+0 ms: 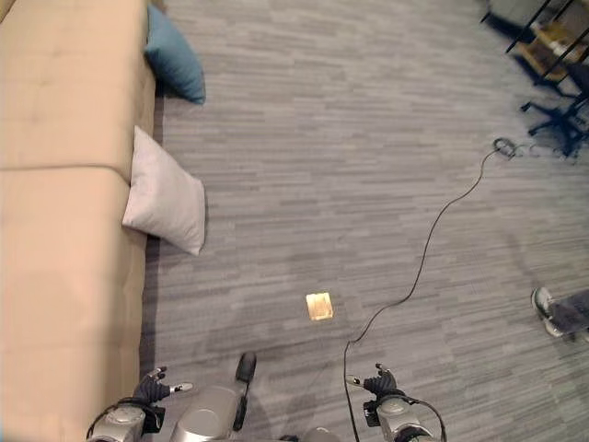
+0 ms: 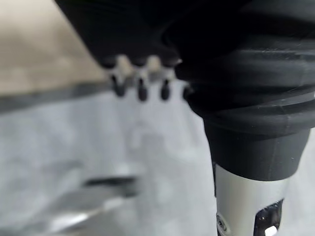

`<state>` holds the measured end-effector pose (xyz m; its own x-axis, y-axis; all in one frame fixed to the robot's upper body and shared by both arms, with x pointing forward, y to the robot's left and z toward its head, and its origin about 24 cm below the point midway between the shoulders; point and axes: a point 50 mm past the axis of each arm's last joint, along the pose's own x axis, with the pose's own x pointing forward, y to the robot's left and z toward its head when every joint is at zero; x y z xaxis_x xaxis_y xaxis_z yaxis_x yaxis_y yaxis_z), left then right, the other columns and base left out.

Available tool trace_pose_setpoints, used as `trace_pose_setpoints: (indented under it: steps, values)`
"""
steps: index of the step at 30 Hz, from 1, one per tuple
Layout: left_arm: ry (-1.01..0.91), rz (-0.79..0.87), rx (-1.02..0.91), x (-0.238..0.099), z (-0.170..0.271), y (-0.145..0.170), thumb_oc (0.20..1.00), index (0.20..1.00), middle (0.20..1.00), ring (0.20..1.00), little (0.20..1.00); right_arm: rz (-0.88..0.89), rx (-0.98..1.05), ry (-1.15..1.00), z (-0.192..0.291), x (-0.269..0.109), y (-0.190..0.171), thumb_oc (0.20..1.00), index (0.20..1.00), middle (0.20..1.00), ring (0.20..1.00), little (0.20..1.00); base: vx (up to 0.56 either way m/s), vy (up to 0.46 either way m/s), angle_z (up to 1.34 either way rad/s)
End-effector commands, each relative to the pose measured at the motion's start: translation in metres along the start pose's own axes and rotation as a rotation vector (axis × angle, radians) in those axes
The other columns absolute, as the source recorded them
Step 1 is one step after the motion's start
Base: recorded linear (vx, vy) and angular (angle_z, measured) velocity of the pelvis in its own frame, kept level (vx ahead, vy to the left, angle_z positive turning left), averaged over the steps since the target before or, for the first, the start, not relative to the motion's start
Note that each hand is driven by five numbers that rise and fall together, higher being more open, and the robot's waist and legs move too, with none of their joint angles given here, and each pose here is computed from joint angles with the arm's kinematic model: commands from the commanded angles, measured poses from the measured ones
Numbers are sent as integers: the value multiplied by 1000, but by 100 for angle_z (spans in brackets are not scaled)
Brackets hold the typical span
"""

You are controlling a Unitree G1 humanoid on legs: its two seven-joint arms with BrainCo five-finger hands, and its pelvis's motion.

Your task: Pick up all the scattered cushions and arrange them neatly on the sofa.

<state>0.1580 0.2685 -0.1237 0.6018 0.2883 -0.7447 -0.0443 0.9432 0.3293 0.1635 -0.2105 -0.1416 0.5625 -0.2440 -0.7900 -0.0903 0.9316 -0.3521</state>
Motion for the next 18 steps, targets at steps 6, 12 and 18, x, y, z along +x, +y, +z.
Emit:
trace_pose_setpoints:
  steps: [6,12,18]
  values:
    - [-30,-27,-30,-1,3,-18,1000,1000,1000,1000,1000,-50,-5,-49,11,3,-23,1000,1000,1000,1000,1000,285,-15,8]
    - [-23,-63,-15,-1,3,-32,1000,1000,1000,1000,1000,-53,0,-11,-2,1,-22,1000,1000,1000,1000,1000,420,-92,45]
    - [-77,-103,5,2,21,-40,1000,1000,1000,1000,1000,-74,45,-45,7,2,-24,1000,1000,1000,1000,1000,217,-160,80]
